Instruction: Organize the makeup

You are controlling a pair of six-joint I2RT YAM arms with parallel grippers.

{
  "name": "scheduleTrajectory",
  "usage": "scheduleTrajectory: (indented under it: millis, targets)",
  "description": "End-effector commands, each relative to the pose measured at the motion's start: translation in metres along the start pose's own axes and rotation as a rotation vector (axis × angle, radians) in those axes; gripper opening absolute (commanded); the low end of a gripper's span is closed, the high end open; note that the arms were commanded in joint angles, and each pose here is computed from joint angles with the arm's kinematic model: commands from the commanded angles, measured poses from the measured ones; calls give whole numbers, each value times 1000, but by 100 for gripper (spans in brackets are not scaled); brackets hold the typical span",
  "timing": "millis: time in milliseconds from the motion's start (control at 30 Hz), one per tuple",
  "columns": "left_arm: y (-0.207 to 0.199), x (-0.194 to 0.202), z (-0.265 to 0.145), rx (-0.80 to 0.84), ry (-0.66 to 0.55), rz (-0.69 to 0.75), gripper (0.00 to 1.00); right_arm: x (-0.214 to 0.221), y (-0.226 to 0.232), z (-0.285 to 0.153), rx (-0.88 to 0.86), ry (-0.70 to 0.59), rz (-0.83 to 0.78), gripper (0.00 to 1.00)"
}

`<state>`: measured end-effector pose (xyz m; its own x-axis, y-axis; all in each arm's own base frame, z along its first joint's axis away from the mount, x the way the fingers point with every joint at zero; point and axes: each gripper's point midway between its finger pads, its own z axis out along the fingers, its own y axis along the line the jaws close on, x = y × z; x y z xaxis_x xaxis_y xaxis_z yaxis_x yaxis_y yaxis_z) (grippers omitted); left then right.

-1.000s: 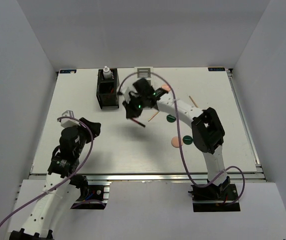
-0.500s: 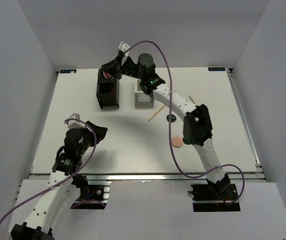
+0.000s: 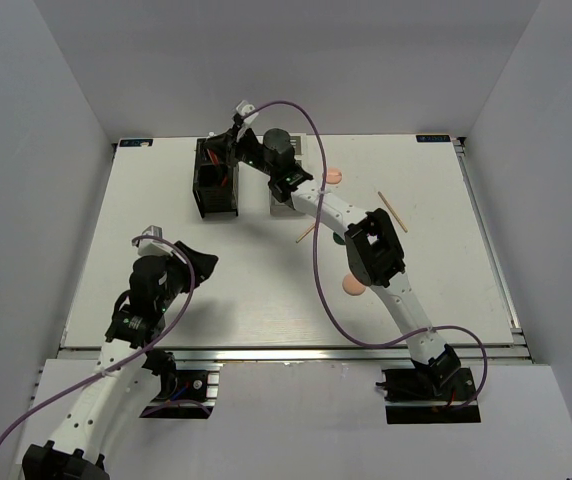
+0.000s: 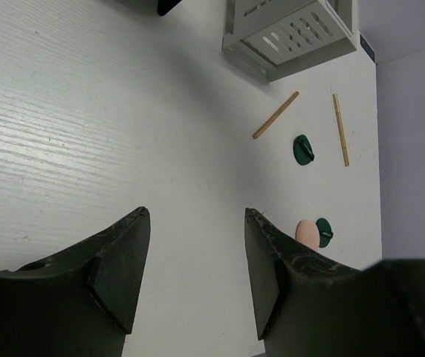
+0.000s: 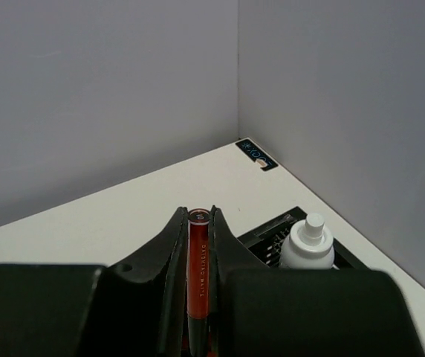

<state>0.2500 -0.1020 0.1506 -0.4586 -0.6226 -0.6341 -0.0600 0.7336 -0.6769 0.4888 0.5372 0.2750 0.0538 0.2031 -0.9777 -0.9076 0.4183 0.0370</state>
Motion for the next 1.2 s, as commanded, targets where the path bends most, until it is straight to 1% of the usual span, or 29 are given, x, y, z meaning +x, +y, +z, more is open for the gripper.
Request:
scheduleTrajectory:
  millis: [0, 67, 100, 133, 167, 300, 333, 400, 433, 500, 533, 600, 633, 667, 700, 733, 767, 833, 867, 900, 933, 967, 1000, 1033, 1067, 1100, 1133, 1167]
  targets:
    - [-1, 3, 2, 19, 8, 3, 63, -52, 7, 4, 16, -125, -37, 0]
    - [-2, 3, 2, 21, 8, 3, 63, -39, 9, 3, 10, -100, -29, 1]
    - [-2, 2, 2, 21, 6, 0, 63, -34, 12, 2, 6, -91, -29, 4]
    - [-2, 2, 2, 23, 6, 0, 63, -30, 11, 1, 6, -84, -33, 11]
    - [-2, 3, 2, 24, 6, -1, 63, -20, 12, -1, 6, -64, -29, 14]
    - [-4, 3, 1, 34, 8, 1, 63, -4, 12, -4, 3, -36, -38, 27]
    - [-5, 3, 1, 40, 11, 3, 64, -4, 13, -4, -2, -37, -44, 36]
    - [-7, 3, 1, 49, 12, 12, 64, -6, 15, -5, -13, -40, -52, 46]
    - [-9, 3, 2, 56, 14, 16, 64, -7, 15, -5, -19, -39, -56, 56]
    - [-13, 3, 3, 78, 21, 28, 64, -16, 16, -7, -29, -55, -67, 64]
    - [-14, 3, 4, 82, 29, 29, 64, -15, 20, -8, -46, -50, -66, 66]
    - [-21, 2, 6, 109, 34, 42, 64, -28, 22, -12, -57, -69, -77, 67]
    - [-23, 2, 7, 117, 37, 46, 64, -23, 24, -17, -73, -55, -71, 68]
    - [-26, 3, 10, 127, 47, 54, 62, -45, 25, -21, -79, -85, -84, 68]
    - [-30, 2, 11, 136, 49, 67, 60, -50, 25, -25, -84, -83, -85, 66]
    - [-33, 2, 12, 145, 53, 79, 56, -64, 26, -34, -98, -83, -93, 65]
    - [-39, 5, 16, 165, 70, 100, 47, -68, 27, -40, -110, -60, -94, 59]
    - [-45, 10, 20, 179, 88, 120, 39, -79, 29, -54, -149, -36, -103, 45]
    - [-50, 21, 24, 191, 122, 148, 35, -92, 35, -68, -162, -26, -110, 38]
    - [-52, 24, 28, 184, 125, 162, 31, -90, 35, -77, -170, 7, -116, 24]
    - [-61, 24, 30, 195, 126, 181, 31, -116, 39, -93, -186, -8, -140, 19]
    - [-63, 41, 36, 193, 177, 221, 31, -99, 39, -107, -184, 43, -122, 10]
    - [-76, 37, 39, 210, 162, 241, 32, -93, 31, -122, -163, 92, -95, 6]
    - [-86, 44, 42, 234, 175, 264, 34, -111, 31, -137, -150, 94, -98, 4]
    - [-84, 54, 51, 217, 211, 301, 38, -98, 27, -151, -133, 146, -69, 4]
    - [-87, 56, 56, 212, 217, 322, 47, -84, 11, -172, -99, 225, -42, 5]
    - [-103, 53, 59, 237, 213, 352, 51, -93, 8, -188, -84, 243, -34, 8]
    - [-107, 53, 64, 240, 214, 402, 55, -78, 3, -206, -72, 295, 2, 18]
